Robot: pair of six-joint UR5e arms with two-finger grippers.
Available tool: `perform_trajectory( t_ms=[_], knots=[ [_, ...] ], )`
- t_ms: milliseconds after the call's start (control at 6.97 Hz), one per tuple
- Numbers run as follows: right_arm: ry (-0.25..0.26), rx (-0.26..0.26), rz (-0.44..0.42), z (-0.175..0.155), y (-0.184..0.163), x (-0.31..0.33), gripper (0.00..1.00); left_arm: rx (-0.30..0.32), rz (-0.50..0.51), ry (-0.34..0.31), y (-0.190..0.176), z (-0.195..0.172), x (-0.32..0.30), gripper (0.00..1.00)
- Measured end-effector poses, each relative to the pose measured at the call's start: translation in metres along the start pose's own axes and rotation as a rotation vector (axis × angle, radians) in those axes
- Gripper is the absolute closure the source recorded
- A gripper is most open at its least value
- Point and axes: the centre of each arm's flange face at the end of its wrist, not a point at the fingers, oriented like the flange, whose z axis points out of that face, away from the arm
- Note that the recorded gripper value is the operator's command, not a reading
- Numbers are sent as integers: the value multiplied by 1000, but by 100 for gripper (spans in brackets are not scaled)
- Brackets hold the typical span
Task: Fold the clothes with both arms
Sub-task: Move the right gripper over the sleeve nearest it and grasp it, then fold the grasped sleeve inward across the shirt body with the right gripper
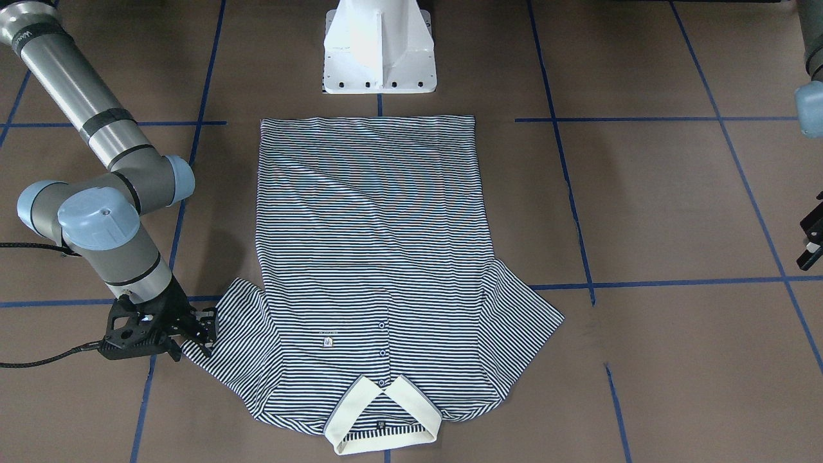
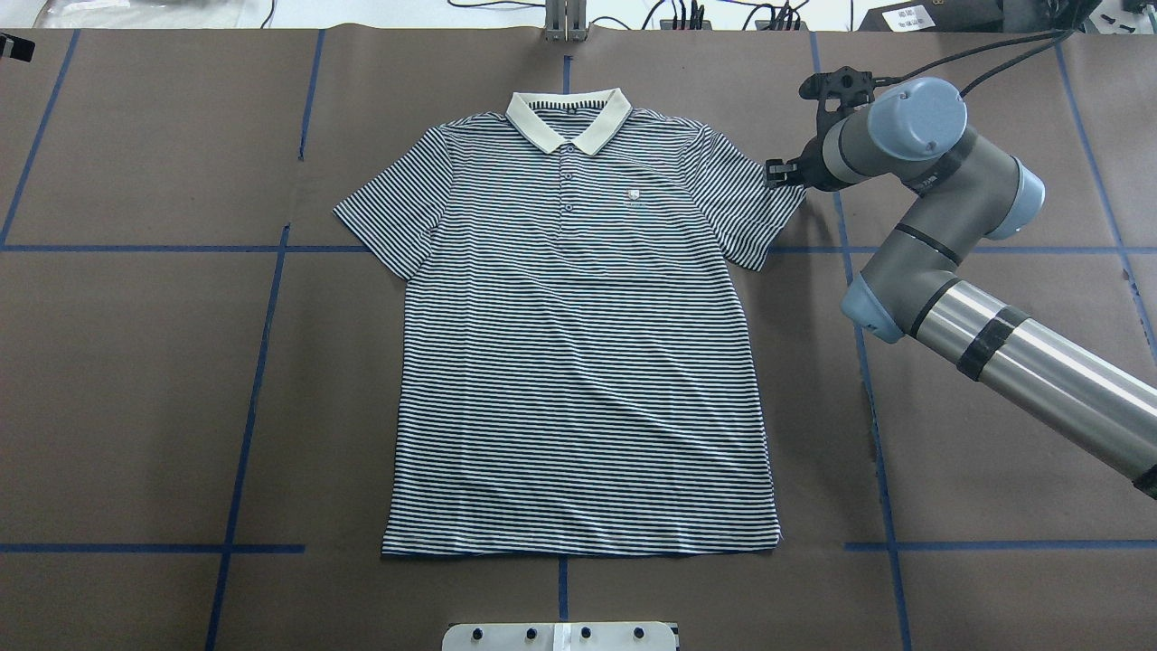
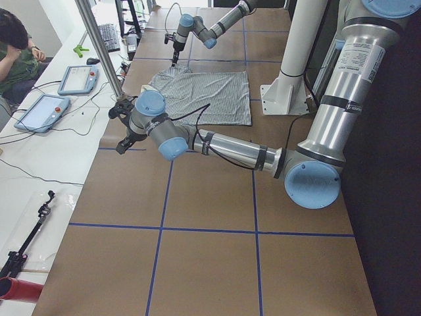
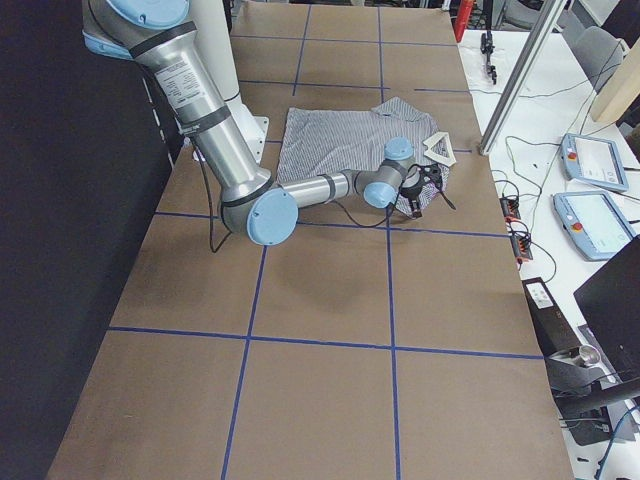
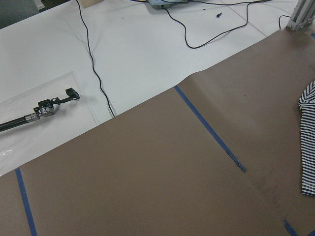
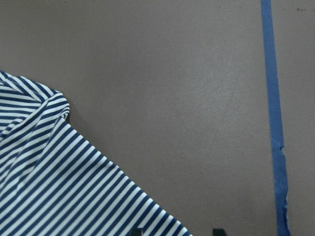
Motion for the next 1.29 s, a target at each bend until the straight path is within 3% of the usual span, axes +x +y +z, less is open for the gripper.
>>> perform_trajectory(
  t_ms=[144, 287, 431, 574, 1005, 1292],
  knots=[
    [7, -3, 2, 2, 4, 6, 43, 0, 0, 0, 0, 0, 0, 0],
    [12, -4, 3, 3, 5, 9, 53, 0, 0, 0, 0, 0, 0, 0],
    [14, -1, 3, 3, 5, 10, 86, 1, 1, 0, 0, 0, 0, 0],
    [14, 0, 4, 3, 5, 10, 100, 0, 1, 0, 0, 0, 0, 0],
    [11, 14, 10, 0, 3, 2, 100, 0, 1, 0, 1, 0, 0, 0],
    [25, 22, 14, -19, -4, -18, 100, -2, 0, 0, 1, 0, -1, 0]
  ],
)
